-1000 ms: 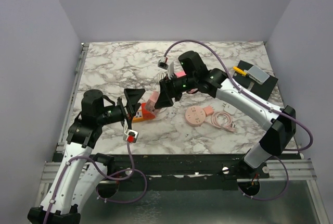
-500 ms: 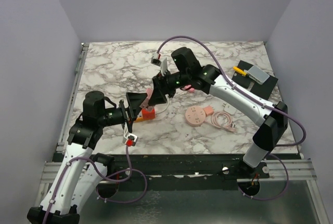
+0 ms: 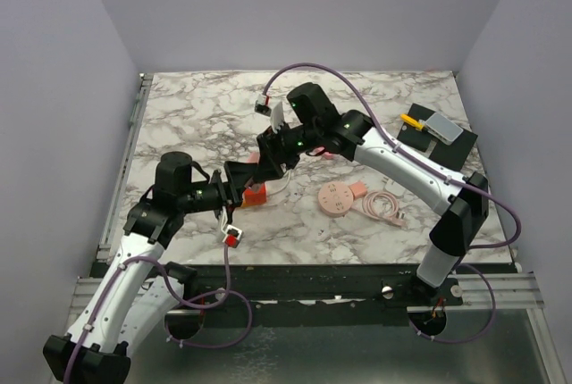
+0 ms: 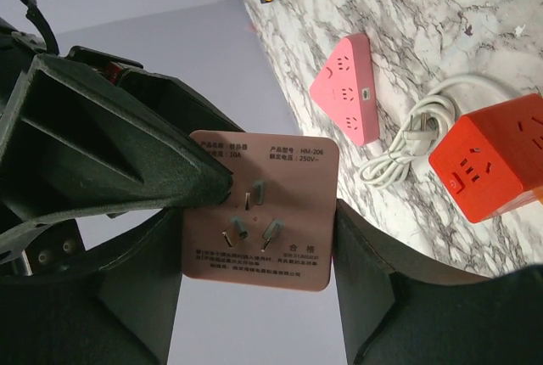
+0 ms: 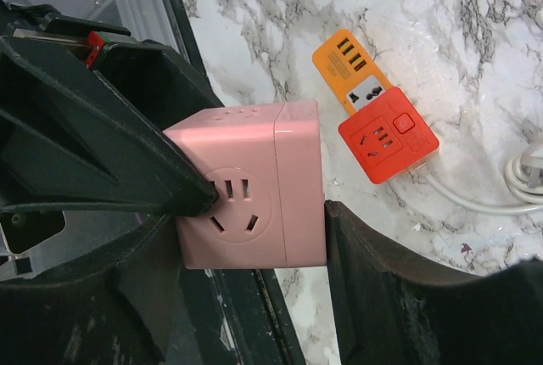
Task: Insert the plug
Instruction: Pick up the plug from the center of the board.
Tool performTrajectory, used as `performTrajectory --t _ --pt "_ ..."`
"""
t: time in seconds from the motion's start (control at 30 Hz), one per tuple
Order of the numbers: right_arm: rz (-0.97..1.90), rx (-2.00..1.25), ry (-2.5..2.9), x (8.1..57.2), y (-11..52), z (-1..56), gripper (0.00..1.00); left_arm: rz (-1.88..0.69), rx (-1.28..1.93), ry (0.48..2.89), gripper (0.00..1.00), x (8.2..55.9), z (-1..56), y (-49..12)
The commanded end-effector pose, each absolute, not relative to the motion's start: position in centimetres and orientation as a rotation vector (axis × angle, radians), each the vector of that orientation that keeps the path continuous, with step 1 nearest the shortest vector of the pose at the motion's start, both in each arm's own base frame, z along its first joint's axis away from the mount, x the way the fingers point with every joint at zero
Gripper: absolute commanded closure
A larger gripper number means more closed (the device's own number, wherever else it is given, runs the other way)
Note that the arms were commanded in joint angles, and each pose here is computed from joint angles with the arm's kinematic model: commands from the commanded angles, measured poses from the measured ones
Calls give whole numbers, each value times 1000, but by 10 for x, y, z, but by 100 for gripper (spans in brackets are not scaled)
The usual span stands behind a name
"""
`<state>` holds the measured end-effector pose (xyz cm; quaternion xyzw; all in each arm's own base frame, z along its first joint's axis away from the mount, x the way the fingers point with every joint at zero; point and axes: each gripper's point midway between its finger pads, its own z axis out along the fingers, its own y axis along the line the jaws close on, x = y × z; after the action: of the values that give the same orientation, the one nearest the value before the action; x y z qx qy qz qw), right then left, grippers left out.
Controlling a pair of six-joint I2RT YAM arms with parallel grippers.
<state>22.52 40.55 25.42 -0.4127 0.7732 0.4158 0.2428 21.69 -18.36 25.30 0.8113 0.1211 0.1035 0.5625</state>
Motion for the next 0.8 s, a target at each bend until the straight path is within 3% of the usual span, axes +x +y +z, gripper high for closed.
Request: performTrajectory --t 0.0,0.07,0.13,0.23,0.47,0.77 --pt "1149 -1175 2085 214 410 261 50 263 1936 322 87 222 250 -180" --pt "1135 -1181 2064 214 408 265 29 254 1933 331 100 222 251 -181" --pt "1094 -1194 2016 215 401 275 14 228 1917 368 100 224 256 -181" --pt "1024 -1223 1888 215 385 298 2 144 1860 489 100 228 272 -183" --pt "854 -1307 1670 210 346 332 0 -316 1420 1054 100 242 327 -192" --pt "801 -1227 1387 200 324 379 0 -861 1134 1213 100 198 386 -217"
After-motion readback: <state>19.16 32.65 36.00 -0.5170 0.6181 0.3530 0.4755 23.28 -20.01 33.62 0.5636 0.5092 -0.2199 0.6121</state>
